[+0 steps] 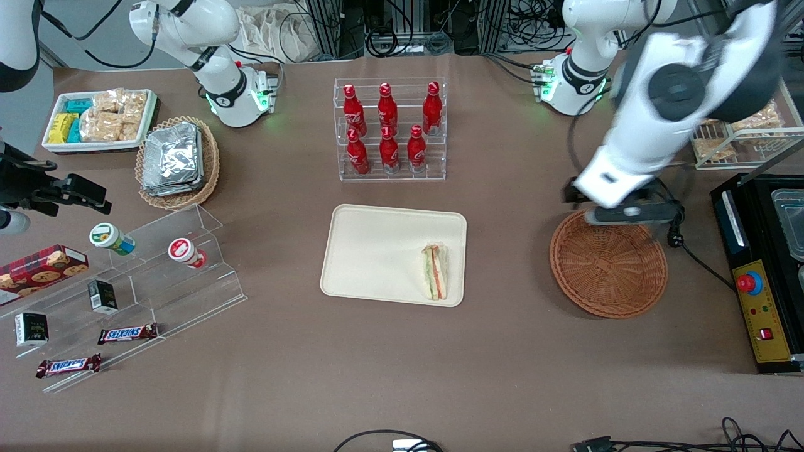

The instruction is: Place sandwich from basket to tray

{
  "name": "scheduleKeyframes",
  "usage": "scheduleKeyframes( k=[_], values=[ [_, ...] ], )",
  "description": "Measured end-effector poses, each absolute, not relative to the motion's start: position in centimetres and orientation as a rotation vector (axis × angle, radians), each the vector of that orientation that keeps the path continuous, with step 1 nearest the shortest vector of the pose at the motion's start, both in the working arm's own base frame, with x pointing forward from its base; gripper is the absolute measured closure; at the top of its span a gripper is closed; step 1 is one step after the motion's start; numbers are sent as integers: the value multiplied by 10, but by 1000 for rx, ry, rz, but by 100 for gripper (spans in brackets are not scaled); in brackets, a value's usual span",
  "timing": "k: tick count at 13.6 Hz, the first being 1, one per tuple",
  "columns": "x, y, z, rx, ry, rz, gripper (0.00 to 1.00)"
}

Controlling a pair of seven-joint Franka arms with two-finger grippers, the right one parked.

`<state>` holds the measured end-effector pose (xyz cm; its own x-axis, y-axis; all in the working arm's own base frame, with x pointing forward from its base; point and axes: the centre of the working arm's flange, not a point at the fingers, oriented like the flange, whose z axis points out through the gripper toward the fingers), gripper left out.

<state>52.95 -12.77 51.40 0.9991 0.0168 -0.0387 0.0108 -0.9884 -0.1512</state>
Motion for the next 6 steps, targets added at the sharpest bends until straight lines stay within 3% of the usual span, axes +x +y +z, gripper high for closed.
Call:
scheduleKeyframes(
  k=[3, 6],
  values=[
    [547, -60, 570, -2997, -134, 100, 0],
    [568, -20, 584, -3022, -141, 121, 0]
  ],
)
